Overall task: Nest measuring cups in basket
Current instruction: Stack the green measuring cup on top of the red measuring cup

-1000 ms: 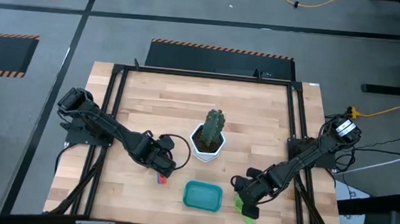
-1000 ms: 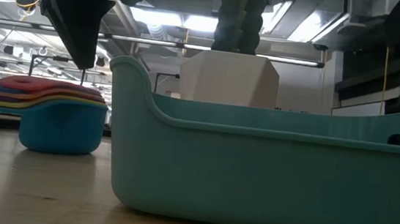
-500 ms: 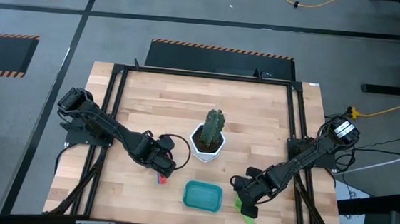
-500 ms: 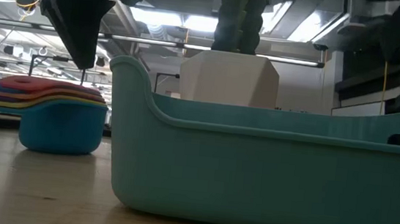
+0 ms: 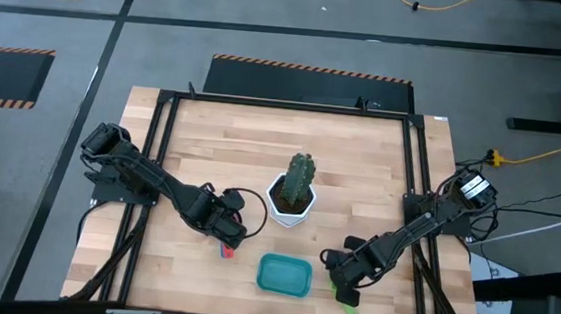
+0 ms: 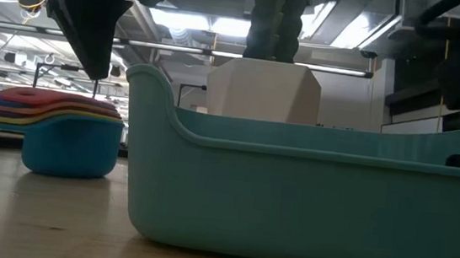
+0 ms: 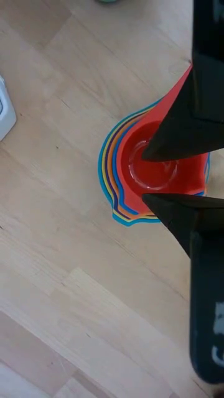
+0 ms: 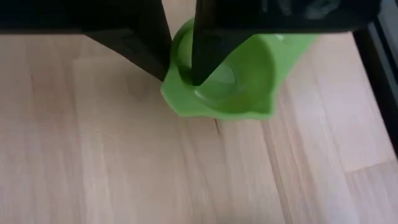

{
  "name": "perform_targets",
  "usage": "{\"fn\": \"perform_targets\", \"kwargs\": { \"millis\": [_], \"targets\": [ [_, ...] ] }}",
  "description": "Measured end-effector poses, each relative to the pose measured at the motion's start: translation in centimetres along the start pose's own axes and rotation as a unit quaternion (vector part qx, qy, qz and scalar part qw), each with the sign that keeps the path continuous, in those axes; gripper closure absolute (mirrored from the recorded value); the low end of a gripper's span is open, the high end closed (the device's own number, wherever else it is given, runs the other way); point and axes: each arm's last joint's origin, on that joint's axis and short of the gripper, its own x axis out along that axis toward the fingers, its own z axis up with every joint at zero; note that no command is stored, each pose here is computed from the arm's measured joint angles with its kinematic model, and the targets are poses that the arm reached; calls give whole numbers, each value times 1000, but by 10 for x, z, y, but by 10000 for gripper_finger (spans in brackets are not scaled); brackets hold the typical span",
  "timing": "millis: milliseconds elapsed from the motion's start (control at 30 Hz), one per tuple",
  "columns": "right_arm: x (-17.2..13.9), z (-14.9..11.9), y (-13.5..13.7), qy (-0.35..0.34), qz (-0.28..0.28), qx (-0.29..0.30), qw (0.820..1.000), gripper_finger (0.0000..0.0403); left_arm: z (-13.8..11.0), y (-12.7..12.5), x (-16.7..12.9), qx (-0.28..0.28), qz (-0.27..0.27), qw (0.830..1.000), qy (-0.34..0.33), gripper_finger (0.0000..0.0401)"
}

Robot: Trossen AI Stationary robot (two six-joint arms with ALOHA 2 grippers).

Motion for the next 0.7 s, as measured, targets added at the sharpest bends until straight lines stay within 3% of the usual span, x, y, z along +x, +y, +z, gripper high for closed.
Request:
{"fn": "perform_targets", "kwargs": {
  "millis": [167, 400, 700],
  "targets": [
    [0, 0, 1, -1, 3, 0, 1000, 389, 0, 0, 0, 0, 0, 1000, 0, 316],
    [-4, 2, 2, 0, -5, -3, 1000, 389, 1, 0, -2, 11, -6, 1000, 4, 316],
    [-50, 26, 23, 22, -43, -47, 998, 388, 18, -12, -34, 48, -64, 997, -21, 316]
  ]
}}
